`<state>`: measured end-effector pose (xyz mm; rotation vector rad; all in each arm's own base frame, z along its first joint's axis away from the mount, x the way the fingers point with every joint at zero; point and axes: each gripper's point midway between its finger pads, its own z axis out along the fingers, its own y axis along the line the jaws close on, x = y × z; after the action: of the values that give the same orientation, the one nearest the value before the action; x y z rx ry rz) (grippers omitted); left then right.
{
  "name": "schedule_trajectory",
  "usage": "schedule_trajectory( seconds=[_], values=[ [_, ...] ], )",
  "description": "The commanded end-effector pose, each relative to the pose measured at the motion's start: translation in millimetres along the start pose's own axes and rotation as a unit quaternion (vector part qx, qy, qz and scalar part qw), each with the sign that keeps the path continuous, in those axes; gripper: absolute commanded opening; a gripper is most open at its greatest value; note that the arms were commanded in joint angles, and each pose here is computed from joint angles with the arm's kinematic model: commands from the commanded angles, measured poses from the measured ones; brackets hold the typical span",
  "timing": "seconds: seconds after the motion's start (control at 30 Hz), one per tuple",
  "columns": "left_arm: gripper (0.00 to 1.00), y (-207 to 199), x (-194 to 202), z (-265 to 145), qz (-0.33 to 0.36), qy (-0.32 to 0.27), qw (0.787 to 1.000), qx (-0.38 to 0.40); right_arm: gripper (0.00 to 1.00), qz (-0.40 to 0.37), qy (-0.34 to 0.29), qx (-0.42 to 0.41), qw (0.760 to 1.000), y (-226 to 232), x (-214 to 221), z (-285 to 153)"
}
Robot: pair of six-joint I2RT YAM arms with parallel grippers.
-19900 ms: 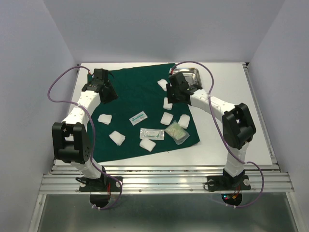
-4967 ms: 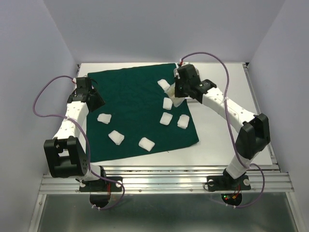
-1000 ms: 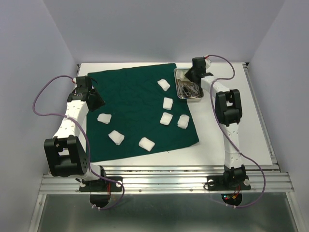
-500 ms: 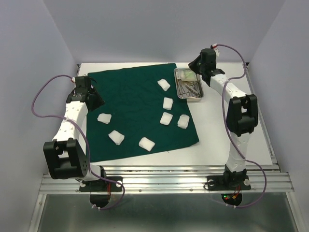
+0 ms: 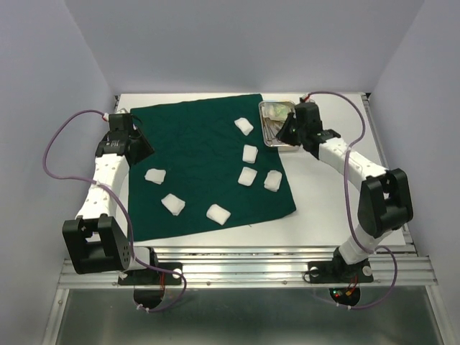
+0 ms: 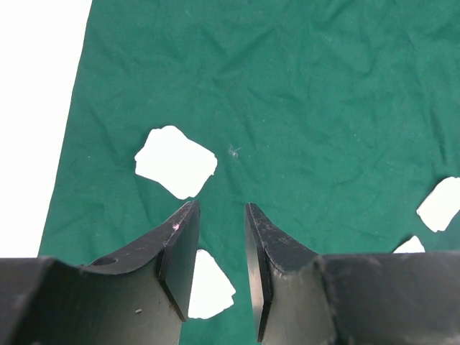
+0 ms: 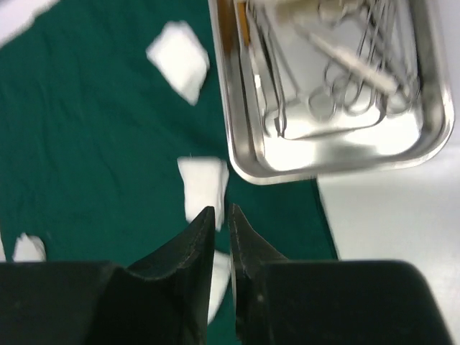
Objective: Prepare the surgical pack
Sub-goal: Adjust the medical item in the surgical kit.
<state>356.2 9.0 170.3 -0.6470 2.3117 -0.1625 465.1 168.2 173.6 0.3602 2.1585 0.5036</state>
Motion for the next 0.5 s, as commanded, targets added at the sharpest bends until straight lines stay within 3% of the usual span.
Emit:
schedule_trajectory(
  seconds=[0.0, 0.2, 0.47],
  values=[
    [0.43, -2.4, -5.4, -8.0, 0.0, -0.017, 1.0, 0.004, 0.21, -0.049, 0.068, -0.002, 0.996, -0.9, 57.3, -27.7],
    [0.43, -0.1, -1.0, -5.8, 0.001, -0.013, 1.0, 0.002, 0.32, -0.047, 0.141, -0.019, 0.989, 0.7, 118.8, -40.9],
    [0.43, 2.2, 3.6, -3.5, 0.001, -0.009, 1.0, 0.001, 0.48, -0.045, 0.184, -0.062, 0.98, 28.0, 143.9, -29.1]
  ],
)
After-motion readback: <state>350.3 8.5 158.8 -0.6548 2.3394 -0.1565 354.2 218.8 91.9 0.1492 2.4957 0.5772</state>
